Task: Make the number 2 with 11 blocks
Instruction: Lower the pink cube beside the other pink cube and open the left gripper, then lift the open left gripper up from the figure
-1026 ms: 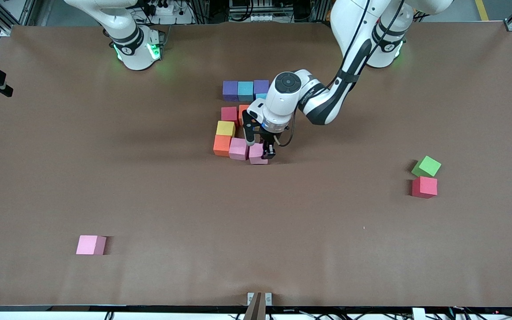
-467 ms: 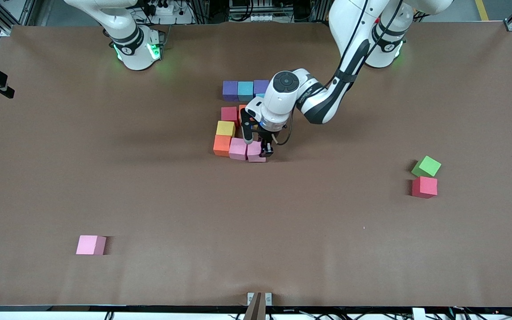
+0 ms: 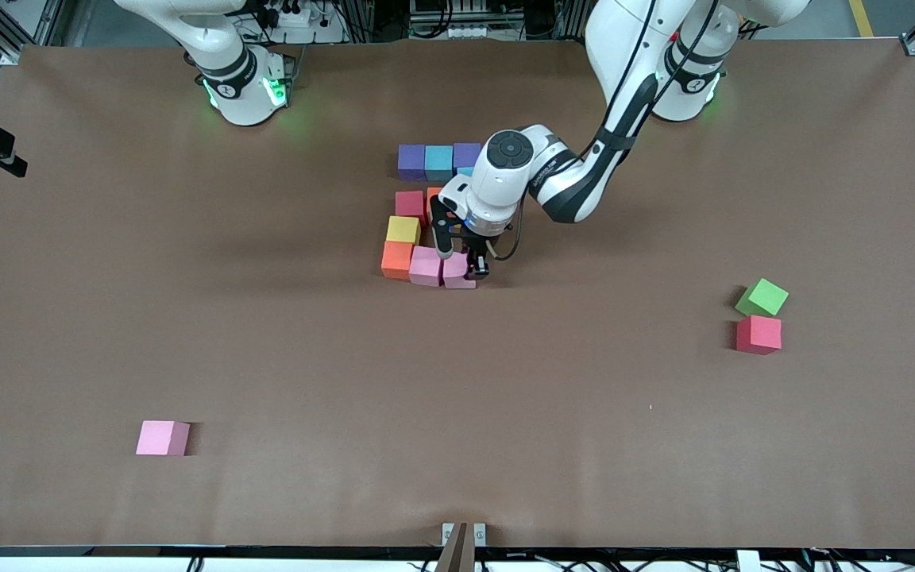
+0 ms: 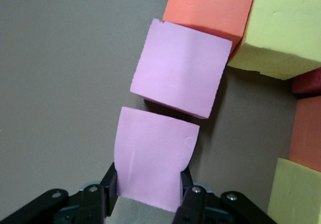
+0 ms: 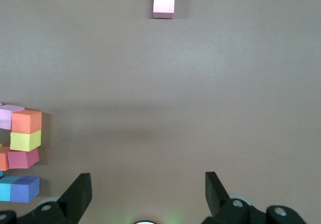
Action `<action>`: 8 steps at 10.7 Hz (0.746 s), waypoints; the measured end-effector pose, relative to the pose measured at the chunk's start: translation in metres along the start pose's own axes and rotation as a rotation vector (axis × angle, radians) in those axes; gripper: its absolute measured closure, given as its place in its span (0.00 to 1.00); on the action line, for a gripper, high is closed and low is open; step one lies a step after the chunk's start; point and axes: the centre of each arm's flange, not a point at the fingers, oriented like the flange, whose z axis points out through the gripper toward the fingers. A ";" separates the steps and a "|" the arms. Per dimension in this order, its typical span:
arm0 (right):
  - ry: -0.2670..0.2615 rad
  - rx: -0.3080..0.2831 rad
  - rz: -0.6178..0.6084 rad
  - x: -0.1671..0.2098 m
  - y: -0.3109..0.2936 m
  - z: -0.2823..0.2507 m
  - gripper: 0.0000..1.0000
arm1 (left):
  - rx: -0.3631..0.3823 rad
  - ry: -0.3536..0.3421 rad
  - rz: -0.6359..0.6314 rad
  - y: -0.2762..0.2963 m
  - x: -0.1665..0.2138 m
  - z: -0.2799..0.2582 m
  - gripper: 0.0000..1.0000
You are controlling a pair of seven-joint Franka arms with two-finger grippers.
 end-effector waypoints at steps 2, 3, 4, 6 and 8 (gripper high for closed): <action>0.000 0.000 0.000 0.000 0.000 0.000 0.00 | -0.005 0.002 -0.040 0.004 0.002 0.000 0.26; 0.000 0.000 0.000 0.000 0.000 0.000 0.00 | -0.011 0.005 -0.064 0.008 0.005 0.000 0.16; 0.000 0.000 0.000 0.000 0.000 0.000 0.00 | -0.017 0.006 -0.085 0.013 0.007 0.000 0.03; 0.000 0.001 0.000 0.000 0.000 0.000 0.00 | -0.033 0.003 -0.127 0.024 0.013 0.000 0.00; 0.000 0.001 0.000 0.000 0.000 0.000 0.00 | -0.047 -0.013 -0.145 0.030 0.016 -0.005 0.00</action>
